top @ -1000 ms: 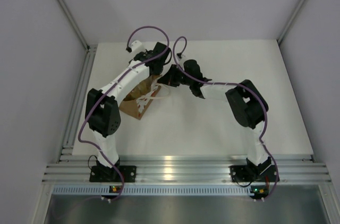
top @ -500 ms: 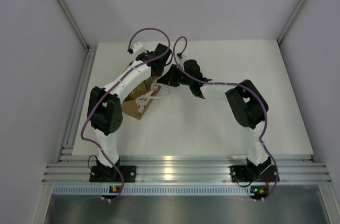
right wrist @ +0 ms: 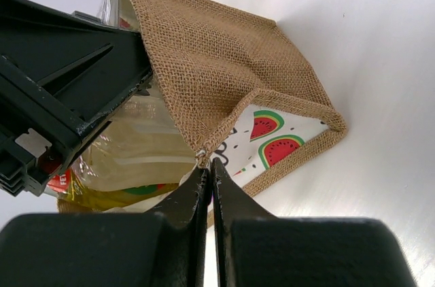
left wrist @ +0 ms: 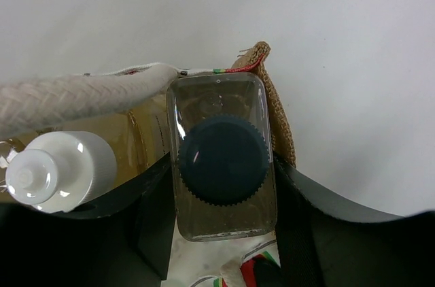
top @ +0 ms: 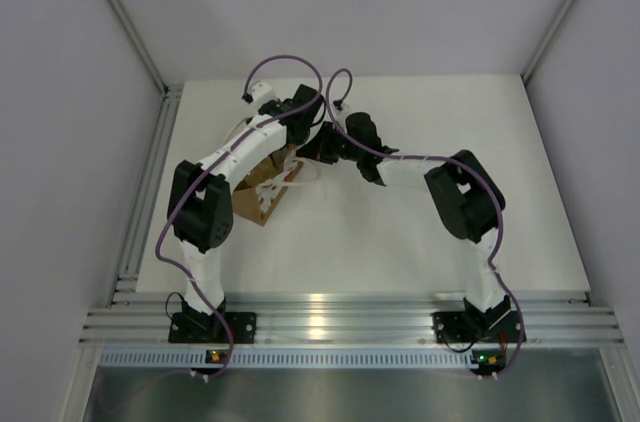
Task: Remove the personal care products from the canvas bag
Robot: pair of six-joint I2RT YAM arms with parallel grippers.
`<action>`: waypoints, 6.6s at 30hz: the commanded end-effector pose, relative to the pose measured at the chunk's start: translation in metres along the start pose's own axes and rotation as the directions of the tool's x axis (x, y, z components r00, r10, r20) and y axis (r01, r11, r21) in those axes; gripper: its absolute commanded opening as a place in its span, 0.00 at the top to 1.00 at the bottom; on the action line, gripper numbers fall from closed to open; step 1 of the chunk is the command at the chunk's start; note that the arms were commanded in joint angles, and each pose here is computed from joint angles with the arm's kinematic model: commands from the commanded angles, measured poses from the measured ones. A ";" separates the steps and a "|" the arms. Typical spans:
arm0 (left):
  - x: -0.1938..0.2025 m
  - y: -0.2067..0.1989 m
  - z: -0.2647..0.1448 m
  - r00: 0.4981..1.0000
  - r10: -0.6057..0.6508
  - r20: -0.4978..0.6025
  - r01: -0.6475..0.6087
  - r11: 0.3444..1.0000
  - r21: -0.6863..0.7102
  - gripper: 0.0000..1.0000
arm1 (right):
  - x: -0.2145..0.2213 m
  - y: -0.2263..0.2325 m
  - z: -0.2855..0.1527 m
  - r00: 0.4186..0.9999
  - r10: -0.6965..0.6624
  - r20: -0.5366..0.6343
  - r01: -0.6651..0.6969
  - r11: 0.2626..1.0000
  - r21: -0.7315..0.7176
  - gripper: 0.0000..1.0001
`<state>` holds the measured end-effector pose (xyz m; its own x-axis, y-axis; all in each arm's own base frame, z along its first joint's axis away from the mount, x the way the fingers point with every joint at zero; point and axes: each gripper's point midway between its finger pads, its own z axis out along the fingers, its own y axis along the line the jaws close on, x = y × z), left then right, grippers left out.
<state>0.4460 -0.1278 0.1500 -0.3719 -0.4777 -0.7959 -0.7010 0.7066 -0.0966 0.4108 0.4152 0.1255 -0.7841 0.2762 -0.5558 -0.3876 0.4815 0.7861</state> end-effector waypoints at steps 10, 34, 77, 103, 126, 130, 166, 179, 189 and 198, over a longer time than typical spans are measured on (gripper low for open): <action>-0.022 -0.005 -0.022 0.995 0.094 -0.045 -0.090 0.993 0.075 1.00 | 0.014 -0.047 -0.006 0.995 0.100 -0.001 -0.098 0.981 0.170 1.00; -0.104 -0.025 -0.098 0.985 0.166 0.044 -0.171 0.930 0.326 1.00 | -0.004 -0.048 -0.020 0.979 0.174 0.103 -0.196 0.946 0.259 1.00; -0.062 0.068 -0.308 0.900 0.410 0.148 -0.261 0.235 0.936 1.00 | -0.012 -0.022 -0.009 0.986 0.162 0.046 -0.168 0.968 0.186 0.99; 0.142 0.003 -0.331 0.889 0.352 0.293 -0.417 0.353 0.838 1.00 | 0.000 -0.032 -0.008 0.989 0.148 0.007 -0.146 0.967 0.209 0.99; 0.106 0.006 -0.335 0.858 0.361 0.366 -0.496 0.391 0.776 0.02 | 0.002 -0.034 -0.008 0.990 0.143 0.001 -0.140 0.968 0.210 0.99; 0.031 0.026 -0.337 0.897 0.205 0.391 -0.439 0.506 0.742 0.02 | 0.004 -0.039 -0.005 0.989 0.145 0.003 -0.142 0.965 0.220 0.99; -0.048 0.012 -0.048 0.990 0.106 0.093 -0.124 0.968 0.217 0.36 | -0.005 -0.026 -0.007 0.991 0.132 0.011 -0.132 0.972 0.193 0.99; -0.063 -0.001 -0.073 0.983 0.158 0.091 -0.179 0.928 0.327 0.36 | -0.004 -0.028 -0.004 0.991 0.135 0.006 -0.134 0.972 0.193 0.99; -0.084 0.016 -0.082 0.982 0.125 0.144 -0.163 0.940 0.300 0.36 | -0.005 -0.026 -0.002 0.991 0.135 0.006 -0.134 0.973 0.190 0.99; -0.058 0.014 -0.052 0.986 0.150 0.076 -0.165 0.950 0.265 0.43 | -0.007 -0.021 -0.006 0.992 0.125 0.008 -0.124 0.974 0.188 0.99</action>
<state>0.4250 -0.1191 0.2363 -0.4156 -0.3123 -0.8543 -0.4272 0.8962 -0.1198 0.4174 0.4053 0.1292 -0.8207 0.3518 -0.4503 -0.2176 0.5363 0.8155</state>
